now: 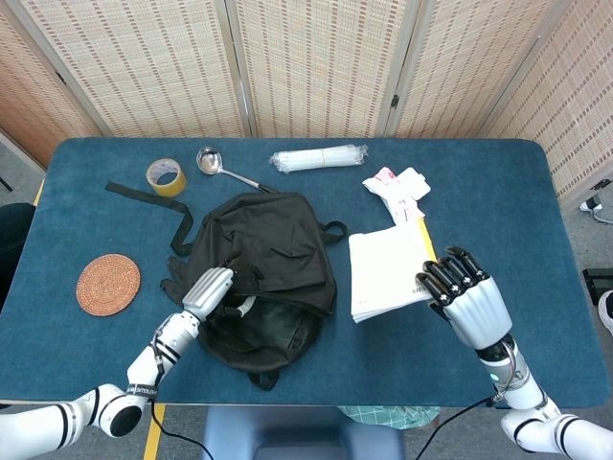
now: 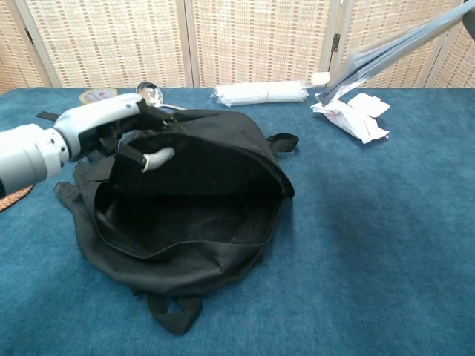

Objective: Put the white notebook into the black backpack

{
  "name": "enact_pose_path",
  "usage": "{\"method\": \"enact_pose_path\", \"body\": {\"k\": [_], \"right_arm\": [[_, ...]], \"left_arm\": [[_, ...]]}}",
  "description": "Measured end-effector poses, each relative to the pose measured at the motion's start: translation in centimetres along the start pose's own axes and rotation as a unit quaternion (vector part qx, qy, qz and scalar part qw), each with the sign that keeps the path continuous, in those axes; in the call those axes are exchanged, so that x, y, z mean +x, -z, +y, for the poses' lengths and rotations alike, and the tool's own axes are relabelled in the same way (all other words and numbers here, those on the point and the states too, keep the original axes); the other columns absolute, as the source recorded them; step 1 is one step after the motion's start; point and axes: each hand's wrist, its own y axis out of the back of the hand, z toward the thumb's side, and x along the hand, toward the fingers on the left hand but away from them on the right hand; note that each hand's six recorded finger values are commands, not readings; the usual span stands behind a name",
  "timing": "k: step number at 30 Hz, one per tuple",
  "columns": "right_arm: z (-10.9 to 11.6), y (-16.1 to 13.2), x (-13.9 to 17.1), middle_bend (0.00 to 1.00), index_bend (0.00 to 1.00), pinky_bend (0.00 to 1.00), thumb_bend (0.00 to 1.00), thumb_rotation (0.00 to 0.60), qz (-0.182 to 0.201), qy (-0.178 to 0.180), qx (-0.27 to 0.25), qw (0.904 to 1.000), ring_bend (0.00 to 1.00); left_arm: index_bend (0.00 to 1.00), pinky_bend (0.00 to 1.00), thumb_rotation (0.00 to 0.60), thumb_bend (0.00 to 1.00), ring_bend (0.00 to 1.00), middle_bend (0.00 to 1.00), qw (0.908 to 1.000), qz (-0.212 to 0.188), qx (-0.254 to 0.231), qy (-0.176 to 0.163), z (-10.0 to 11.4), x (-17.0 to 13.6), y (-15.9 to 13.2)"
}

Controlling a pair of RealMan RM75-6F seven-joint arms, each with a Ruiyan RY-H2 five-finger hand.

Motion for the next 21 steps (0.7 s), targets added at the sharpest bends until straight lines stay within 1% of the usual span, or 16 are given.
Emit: {"method": "enact_pose_path", "body": {"k": [3,6,9,12,14,16,21], "right_arm": [[0.6,-0.5,0.1,0.57,0.95,0.4,0.45,0.6,0.008,0.01,-0.01,0.9999,0.54],[1.2,-0.9,0.1,0.57,0.95,0.4,0.45,0.6,0.011,0.021,-0.021,0.9995,0.54],[1.9,-1.7,0.1,0.57,0.95,0.4,0.45,0.6,0.016,0.032,-0.043,0.9984,0.54],[2.2,-2.6,0.1,0.58,0.95,0.4,0.45,0.6,0.023,0.036,-0.066,0.9969,0.54],[2.3,-3.4,0.2,0.58,0.95,0.4,0.45,0.6,0.029,0.035,-0.085,0.9953,0.55],[2.0,-4.2,0.3,0.58,0.95,0.4,0.45,0.6,0.035,0.027,-0.102,0.9938,0.55],[0.9,-6.1,0.2,0.58,0.95,0.41,0.45,0.6,0.047,0.001,-0.133,0.99,0.55]], "left_arm": [[0.6,0.0,0.6,0.58,0.32,0.37,0.9999,0.008,-0.007,-0.014,1.5,1.5,-0.5],[0.6,0.0,0.6,0.58,0.32,0.37,0.9994,0.02,-0.001,-0.027,2.9,3.1,-0.8],[0.59,0.0,0.6,0.58,0.31,0.37,0.9985,0.035,0.017,-0.038,4.1,4.9,-0.9],[0.58,0.0,0.6,0.58,0.3,0.37,0.9969,0.052,0.043,-0.041,5.1,6.7,-0.8],[0.58,0.0,0.6,0.58,0.29,0.37,0.9954,0.064,0.058,-0.041,5.6,7.7,-0.6],[0.58,0.0,0.6,0.58,0.29,0.37,0.9941,0.076,0.064,-0.042,6.0,8.7,-0.4],[0.58,0.0,0.6,0.58,0.29,0.37,0.992,0.104,0.054,-0.047,6.8,10.4,0.0]]}}
